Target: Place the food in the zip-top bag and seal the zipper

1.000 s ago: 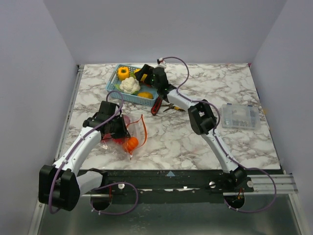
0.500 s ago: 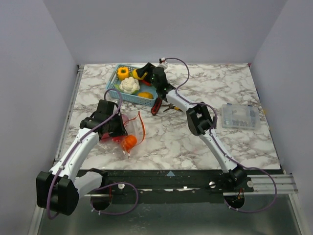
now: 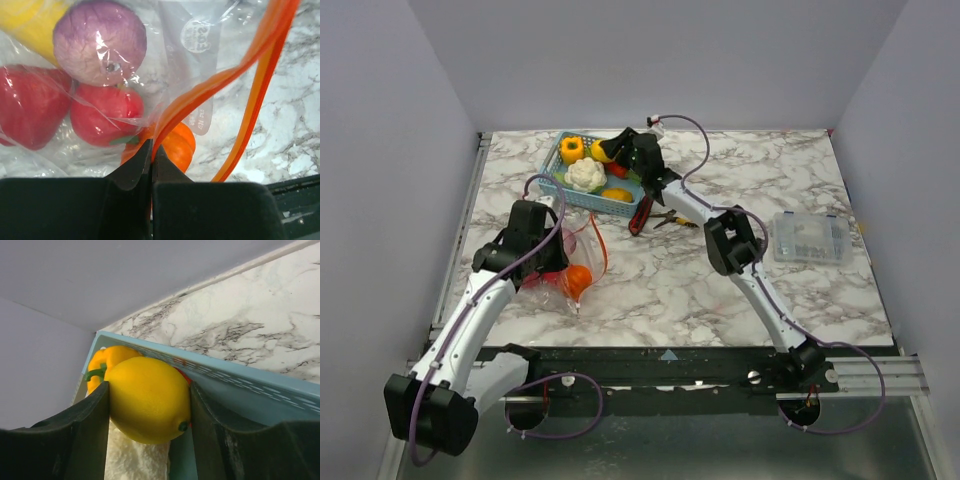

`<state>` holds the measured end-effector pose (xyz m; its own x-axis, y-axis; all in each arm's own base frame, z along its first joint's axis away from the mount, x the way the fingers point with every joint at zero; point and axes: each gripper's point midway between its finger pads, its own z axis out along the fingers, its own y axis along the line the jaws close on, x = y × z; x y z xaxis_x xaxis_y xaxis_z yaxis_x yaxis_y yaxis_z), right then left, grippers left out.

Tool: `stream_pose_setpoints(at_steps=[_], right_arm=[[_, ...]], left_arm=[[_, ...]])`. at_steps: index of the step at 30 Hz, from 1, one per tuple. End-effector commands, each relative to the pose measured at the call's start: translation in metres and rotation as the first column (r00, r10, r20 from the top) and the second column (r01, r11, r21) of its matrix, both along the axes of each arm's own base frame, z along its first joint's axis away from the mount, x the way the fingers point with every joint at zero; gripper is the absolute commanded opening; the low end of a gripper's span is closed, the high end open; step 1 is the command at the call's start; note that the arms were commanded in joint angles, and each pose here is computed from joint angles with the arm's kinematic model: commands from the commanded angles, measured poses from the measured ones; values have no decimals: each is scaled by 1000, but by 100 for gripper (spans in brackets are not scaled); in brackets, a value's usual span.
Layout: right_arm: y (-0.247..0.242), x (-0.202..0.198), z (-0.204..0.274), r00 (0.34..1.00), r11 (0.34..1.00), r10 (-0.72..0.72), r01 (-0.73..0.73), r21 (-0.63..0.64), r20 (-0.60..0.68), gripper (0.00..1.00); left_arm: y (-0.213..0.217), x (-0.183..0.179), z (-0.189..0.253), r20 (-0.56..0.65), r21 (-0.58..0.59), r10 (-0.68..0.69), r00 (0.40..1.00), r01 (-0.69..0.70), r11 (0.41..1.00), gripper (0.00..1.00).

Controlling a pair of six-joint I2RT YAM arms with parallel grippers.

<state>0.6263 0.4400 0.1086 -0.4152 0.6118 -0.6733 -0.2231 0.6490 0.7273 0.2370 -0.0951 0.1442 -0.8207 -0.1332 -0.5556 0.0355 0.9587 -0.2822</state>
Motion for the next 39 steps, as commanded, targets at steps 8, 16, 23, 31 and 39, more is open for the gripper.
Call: stream_pose_setpoints(at_steps=[8, 16, 23, 31, 39], right_arm=[[-25, -56, 128, 992, 994, 72, -63, -91, 102, 0], [-44, -148, 142, 976, 968, 200, -184, -171, 81, 0], [-51, -245, 144, 952, 943, 299, -283, -174, 73, 0], [-60, -324, 165, 913, 909, 390, -360, -211, 120, 0], [-30, -365, 143, 870, 843, 480, -423, -332, 111, 0]], left_arm=[[7, 9, 26, 220, 29, -44, 975, 39, 999, 0], [2, 6, 29, 226, 1, -74, 971, 76, 997, 0], [3, 6, 29, 230, -1, -73, 970, 75, 997, 0], [11, 6, 29, 225, 11, -29, 974, 28, 1000, 0], [5, 3, 38, 266, -20, -49, 963, 57, 998, 0]])
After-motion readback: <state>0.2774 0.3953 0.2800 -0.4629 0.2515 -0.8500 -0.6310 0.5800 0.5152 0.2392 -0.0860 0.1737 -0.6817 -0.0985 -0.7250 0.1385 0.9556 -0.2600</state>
